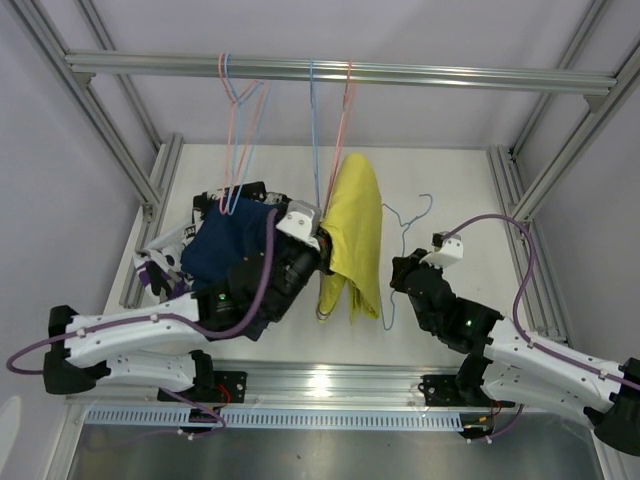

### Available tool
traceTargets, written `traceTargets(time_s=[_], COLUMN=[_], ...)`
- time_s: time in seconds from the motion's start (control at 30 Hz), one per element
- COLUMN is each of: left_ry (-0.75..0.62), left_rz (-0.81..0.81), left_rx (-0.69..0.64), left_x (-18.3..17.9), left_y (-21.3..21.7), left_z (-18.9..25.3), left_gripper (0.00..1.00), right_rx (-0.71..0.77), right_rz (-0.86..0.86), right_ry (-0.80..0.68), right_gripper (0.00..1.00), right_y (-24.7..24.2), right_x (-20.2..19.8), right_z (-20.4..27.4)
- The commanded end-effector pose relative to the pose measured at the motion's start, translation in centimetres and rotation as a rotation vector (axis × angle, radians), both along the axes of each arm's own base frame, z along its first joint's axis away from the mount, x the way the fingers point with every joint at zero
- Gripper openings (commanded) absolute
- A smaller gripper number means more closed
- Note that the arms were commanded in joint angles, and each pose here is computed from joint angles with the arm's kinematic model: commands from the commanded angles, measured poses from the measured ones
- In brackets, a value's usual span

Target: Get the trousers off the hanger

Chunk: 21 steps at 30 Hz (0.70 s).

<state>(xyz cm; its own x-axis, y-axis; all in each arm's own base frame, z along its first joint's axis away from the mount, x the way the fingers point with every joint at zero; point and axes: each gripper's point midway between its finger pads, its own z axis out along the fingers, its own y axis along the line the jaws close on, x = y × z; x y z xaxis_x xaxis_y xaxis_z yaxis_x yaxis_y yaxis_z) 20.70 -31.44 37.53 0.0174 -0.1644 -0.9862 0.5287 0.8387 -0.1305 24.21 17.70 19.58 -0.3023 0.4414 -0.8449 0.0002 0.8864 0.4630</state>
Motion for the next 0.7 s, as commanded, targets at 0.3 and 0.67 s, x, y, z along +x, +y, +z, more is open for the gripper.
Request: traceTargets(time_s=[0.3, 0.67], left_ry=[-0.052, -0.101], left_rz=[-0.156, -0.136], left_rx=[-0.256, -0.413], left_x=[-4.2, -5.8], left_y=[6.8, 14.5], left_z=[11.5, 14.0], left_gripper=[0.01, 0.01], right_rx=[0.036, 0.012], right_rz=[-0.074, -0.079], right_ry=[-0.009, 0.018], right_gripper=[0.0, 0.0], right_y=[-0.6, -0.7], right_x=[0.6, 0.9], right_z=[-0.7, -2.4])
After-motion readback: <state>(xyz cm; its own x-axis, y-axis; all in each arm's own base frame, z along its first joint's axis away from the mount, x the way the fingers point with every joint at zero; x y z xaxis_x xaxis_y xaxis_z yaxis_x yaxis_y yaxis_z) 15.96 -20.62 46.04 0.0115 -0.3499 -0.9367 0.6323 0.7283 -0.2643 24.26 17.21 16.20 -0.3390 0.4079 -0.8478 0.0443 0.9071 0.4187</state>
